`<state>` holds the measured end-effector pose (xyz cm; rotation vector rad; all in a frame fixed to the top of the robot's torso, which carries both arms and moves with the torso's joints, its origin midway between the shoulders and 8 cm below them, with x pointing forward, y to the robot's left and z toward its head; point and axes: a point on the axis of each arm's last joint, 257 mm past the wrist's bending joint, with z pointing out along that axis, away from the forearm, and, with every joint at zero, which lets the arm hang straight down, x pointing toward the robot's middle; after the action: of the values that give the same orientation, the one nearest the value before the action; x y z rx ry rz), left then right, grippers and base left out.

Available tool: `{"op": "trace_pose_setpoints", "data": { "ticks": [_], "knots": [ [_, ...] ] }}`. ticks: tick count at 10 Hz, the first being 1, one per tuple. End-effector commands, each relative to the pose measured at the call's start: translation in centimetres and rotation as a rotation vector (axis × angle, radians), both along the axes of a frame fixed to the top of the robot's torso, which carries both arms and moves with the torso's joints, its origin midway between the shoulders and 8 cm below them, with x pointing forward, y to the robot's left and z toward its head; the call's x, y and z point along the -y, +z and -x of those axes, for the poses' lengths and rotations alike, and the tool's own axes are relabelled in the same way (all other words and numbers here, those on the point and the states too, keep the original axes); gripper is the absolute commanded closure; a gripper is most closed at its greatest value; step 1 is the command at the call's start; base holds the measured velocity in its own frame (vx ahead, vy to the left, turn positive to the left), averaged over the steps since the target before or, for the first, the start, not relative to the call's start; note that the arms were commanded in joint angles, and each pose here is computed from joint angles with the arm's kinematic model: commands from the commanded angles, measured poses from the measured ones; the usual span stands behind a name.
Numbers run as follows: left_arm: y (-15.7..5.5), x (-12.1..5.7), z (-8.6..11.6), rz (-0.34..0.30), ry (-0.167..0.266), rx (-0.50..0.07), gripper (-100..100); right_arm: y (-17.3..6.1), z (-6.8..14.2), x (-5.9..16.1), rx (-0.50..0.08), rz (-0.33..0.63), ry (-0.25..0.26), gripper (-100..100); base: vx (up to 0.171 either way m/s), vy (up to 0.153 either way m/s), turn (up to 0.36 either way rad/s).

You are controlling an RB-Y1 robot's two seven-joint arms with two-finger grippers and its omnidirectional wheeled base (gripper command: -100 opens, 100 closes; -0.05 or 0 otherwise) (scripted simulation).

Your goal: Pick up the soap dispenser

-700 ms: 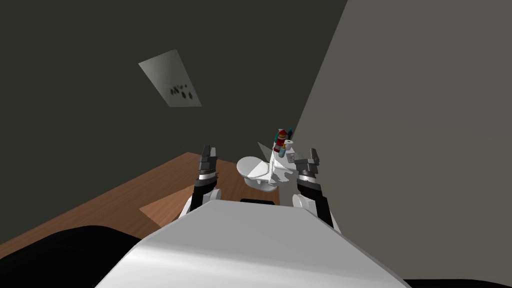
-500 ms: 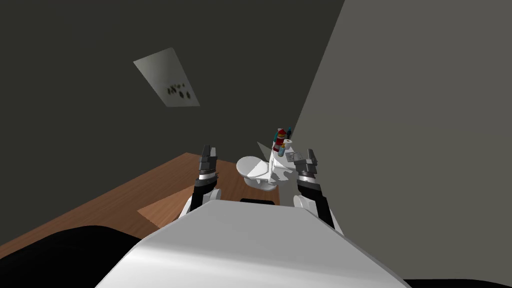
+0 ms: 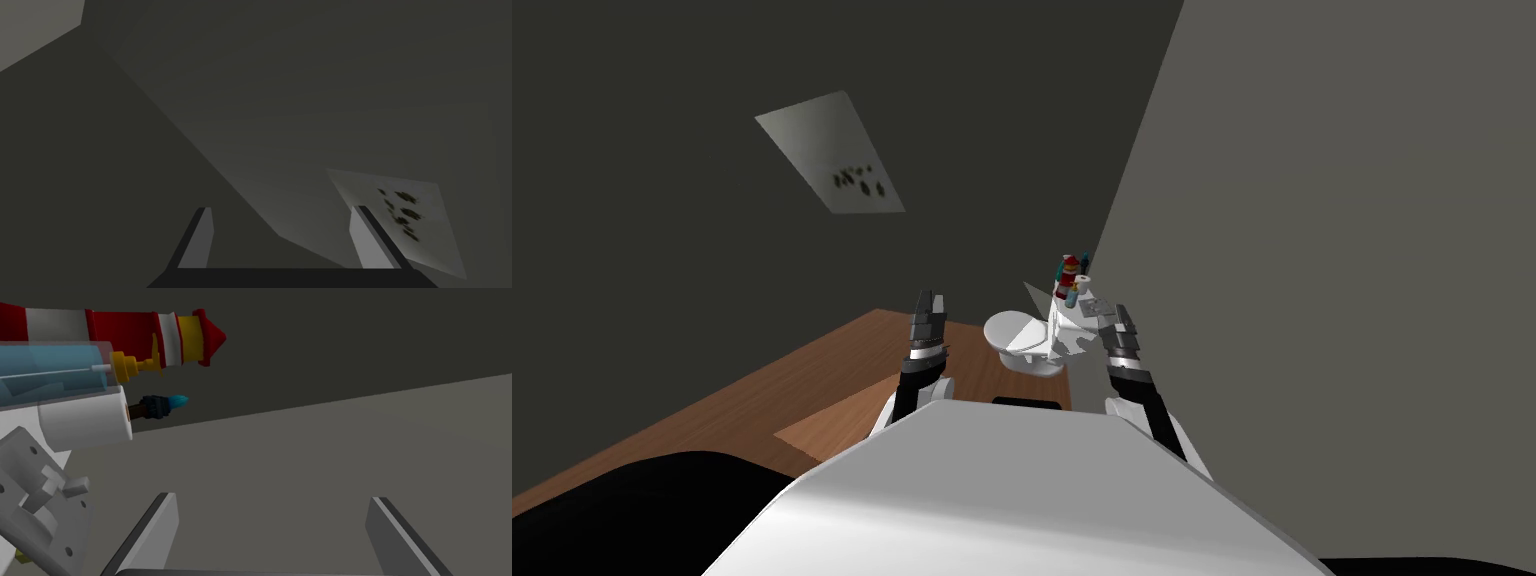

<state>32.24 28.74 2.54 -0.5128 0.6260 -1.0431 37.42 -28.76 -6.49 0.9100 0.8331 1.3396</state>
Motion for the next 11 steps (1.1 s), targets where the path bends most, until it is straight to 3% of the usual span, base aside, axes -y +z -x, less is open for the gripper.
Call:
{"op": "trace_pose_setpoints", "data": {
  "ticks": [1,3,11],
  "knots": [
    [0.0,0.0,0.0,0.000,0.000,0.000,0,-1.9,-0.4,0.4,-0.047,0.070,-0.011,-100,-0.071,0.055,-0.104],
    [0.0,0.0,0.0,0.000,0.000,0.000,0,-3.0,-0.6,0.7,-0.076,0.116,-0.019,-100,-0.048,0.035,-0.052],
    [0.0,0.0,0.0,0.000,0.000,0.000,0,-11.3,-1.5,5.0,-0.292,0.552,-0.110,-100,-0.054,0.078,-0.098]
  ]
}}
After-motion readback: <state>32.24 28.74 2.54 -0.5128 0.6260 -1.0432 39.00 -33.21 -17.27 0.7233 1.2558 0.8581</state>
